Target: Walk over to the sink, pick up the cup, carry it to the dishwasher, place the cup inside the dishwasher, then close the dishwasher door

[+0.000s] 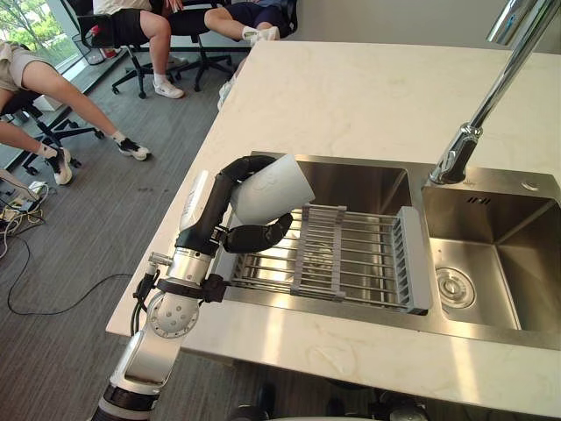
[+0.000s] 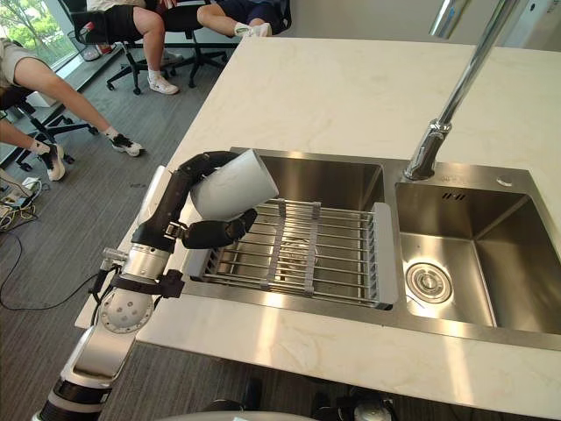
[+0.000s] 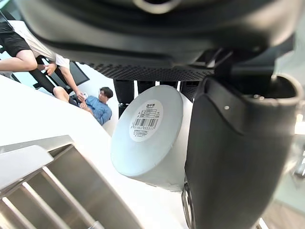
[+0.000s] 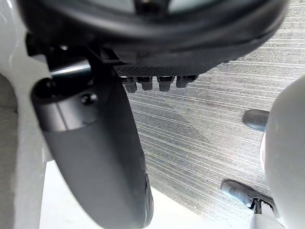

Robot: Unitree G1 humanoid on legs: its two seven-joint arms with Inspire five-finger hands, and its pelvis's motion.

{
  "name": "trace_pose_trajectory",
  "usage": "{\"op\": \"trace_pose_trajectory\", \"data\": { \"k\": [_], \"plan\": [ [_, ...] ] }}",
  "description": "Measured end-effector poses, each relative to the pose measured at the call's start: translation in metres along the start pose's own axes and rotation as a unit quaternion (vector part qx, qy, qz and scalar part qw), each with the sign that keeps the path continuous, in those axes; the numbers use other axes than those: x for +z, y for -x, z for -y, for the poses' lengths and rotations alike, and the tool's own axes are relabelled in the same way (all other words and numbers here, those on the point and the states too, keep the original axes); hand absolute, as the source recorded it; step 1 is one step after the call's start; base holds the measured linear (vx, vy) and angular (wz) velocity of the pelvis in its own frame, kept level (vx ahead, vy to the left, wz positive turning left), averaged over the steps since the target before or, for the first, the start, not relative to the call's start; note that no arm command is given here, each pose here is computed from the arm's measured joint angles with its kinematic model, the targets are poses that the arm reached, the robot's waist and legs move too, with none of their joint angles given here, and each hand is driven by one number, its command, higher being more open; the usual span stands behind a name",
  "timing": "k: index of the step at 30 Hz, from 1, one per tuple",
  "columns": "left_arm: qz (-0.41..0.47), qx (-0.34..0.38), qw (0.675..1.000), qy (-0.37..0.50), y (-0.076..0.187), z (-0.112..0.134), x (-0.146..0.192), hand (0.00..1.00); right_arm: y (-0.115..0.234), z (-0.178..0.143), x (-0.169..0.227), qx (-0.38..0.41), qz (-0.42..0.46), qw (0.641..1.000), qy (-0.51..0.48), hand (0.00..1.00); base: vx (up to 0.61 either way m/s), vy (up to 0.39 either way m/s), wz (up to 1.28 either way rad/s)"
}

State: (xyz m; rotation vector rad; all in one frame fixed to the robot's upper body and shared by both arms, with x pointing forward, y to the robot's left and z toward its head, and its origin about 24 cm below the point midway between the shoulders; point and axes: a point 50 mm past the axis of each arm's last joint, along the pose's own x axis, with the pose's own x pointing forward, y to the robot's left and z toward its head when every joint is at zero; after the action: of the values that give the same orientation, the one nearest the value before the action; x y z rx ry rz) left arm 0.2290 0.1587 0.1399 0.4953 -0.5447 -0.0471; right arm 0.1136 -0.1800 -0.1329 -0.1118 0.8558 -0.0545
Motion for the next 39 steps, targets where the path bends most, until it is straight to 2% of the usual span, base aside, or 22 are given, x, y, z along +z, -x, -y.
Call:
{"op": "trace_pose_trajectory", "data": {
  "k": [6, 14, 22, 26, 33, 35, 39],
  "plan": [
    [-0.019, 0.093, 0.989, 0.115, 0.019, -0.007, 0.006, 0.0, 0.0, -0.005, -0.003, 0.0, -0.008, 1.0, -0.009, 1.0, 0.0, 0.0, 0.0],
    [-0.06, 0.16, 0.963, 0.207, 0.035, -0.011, 0.0, 0.0, -0.002, -0.013, -0.005, 0.004, -0.018, 0.999, -0.032, 1.0, 0.0, 0.0, 0.0],
    [-0.064, 0.187, 0.942, 0.271, 0.043, -0.012, 0.003, 0.0, -0.003, -0.017, -0.009, 0.003, -0.03, 0.999, -0.034, 1.0, 0.0, 0.004, -0.07],
    [-0.047, 0.2, 0.936, 0.286, 0.048, -0.017, 0.015, 0.0, -0.004, -0.022, -0.005, 0.008, -0.025, 0.999, -0.033, 1.0, -0.03, 0.041, -0.26],
    [-0.003, 0.185, 0.93, 0.319, 0.032, -0.007, 0.029, 0.0, -0.008, -0.03, 0.008, 0.017, -0.005, 1.0, -0.022, 1.0, -0.09, 0.04, 0.43],
    [-0.001, 0.184, 0.928, 0.323, 0.032, -0.005, 0.03, 0.0, -0.008, -0.032, 0.016, 0.019, 0.012, 0.999, -0.024, 1.0, -0.06, -0.118, 0.64],
    [-0.002, 0.164, 0.917, 0.364, 0.03, 0.012, 0.038, 0.0, -0.014, -0.036, 0.062, 0.023, 0.093, 0.995, -0.016, 1.0, -0.22, -0.248, 0.79]
  ]
}}
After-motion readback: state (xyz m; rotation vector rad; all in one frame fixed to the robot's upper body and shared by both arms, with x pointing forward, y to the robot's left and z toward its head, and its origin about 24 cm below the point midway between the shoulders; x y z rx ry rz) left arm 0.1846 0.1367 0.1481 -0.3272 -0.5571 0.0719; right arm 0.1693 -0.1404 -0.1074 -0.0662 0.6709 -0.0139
